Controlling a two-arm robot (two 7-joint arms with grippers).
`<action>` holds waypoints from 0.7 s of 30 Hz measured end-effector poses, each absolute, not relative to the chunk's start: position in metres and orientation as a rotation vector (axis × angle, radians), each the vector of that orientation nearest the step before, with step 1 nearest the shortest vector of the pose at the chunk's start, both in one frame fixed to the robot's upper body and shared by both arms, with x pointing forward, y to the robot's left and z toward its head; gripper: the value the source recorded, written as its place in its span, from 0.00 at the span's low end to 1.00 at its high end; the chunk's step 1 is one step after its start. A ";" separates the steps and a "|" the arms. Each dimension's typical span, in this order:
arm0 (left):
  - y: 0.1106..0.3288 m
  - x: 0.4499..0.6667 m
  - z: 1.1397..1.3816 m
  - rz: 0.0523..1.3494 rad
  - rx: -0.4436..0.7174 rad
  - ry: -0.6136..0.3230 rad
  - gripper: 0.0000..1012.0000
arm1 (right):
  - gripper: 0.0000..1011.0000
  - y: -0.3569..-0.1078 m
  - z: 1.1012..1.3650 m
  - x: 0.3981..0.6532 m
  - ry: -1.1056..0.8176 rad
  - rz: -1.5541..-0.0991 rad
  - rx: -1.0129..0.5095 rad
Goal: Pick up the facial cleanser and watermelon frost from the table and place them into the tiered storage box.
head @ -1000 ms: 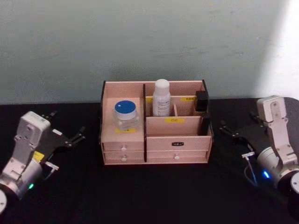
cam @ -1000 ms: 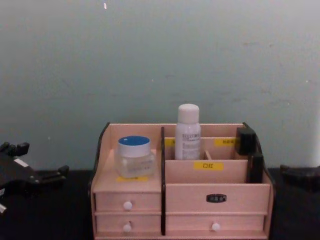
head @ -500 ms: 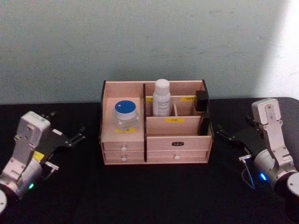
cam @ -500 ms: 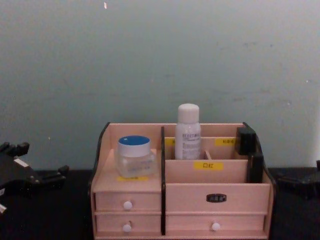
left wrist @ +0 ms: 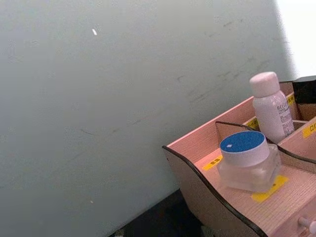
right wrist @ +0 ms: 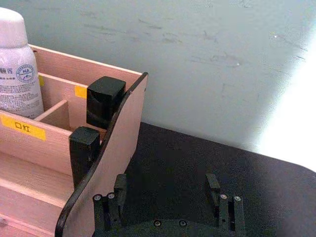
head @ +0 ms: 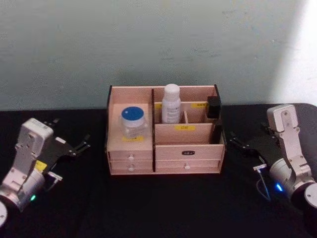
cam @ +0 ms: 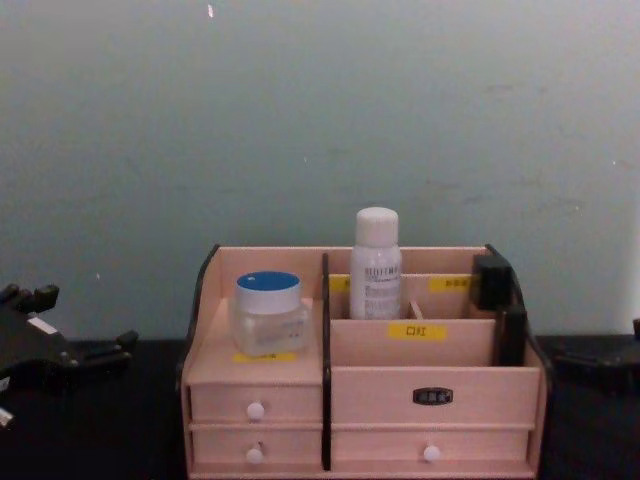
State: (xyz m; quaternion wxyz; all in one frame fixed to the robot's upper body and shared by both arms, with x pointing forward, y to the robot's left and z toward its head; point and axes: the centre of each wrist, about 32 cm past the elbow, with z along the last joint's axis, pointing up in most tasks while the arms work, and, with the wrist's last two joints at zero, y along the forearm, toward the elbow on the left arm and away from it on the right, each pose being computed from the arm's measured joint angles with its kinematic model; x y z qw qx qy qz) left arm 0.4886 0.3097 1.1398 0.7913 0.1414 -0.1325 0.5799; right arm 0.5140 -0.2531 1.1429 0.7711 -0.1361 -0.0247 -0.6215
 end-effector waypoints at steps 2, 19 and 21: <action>0.310 0.489 1.140 1.248 0.304 -0.285 0.99 | 0.99 -0.253 1.143 0.514 -0.054 -1.347 -0.295; 0.310 0.489 1.140 1.248 0.304 -0.285 0.99 | 0.99 -0.253 1.143 0.514 -0.053 -1.347 -0.293; 0.310 0.489 1.140 1.248 0.304 -0.285 0.99 | 0.99 -0.253 1.143 0.514 -0.053 -1.347 -0.293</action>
